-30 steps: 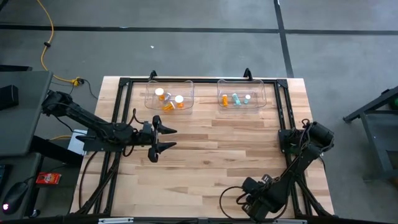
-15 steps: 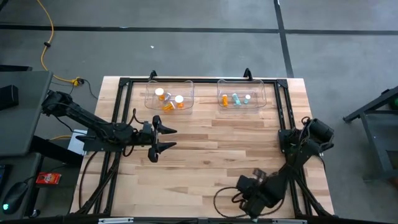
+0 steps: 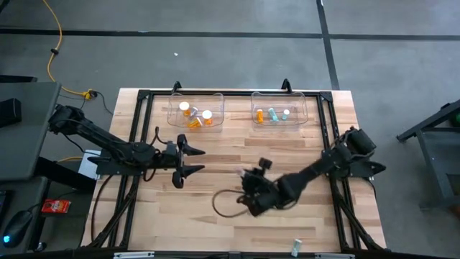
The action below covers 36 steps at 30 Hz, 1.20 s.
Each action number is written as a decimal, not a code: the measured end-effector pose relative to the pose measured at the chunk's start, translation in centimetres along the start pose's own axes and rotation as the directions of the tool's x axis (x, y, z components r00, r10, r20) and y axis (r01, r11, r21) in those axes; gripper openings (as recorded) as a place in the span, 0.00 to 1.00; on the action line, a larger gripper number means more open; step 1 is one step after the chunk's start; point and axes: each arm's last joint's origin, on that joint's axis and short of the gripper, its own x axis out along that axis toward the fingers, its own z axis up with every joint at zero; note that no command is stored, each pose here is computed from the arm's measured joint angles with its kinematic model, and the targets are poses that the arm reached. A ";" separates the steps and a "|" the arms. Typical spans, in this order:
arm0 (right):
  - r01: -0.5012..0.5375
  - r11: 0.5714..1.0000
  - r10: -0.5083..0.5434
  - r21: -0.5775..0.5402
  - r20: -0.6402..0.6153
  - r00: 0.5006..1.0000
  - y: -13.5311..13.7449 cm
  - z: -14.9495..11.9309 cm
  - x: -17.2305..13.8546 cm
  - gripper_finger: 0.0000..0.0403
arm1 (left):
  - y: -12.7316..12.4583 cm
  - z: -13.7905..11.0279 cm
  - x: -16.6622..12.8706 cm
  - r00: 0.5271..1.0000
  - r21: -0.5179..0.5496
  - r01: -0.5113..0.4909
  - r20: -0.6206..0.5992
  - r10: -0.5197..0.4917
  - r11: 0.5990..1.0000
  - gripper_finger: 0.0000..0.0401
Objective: Pick and place medicine bottles into bin by pill shape (circle, oval)
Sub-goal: Put the blue capsule bottle into the left transparent bin
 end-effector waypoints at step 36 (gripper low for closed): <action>-0.525 0.849 0.479 -0.056 0.502 0.721 -7.0 -0.3 8.2 0.23 | 2.6 -5.9 4.3 0.956 0.068 0.062 -0.290 -0.039 0.996 0.60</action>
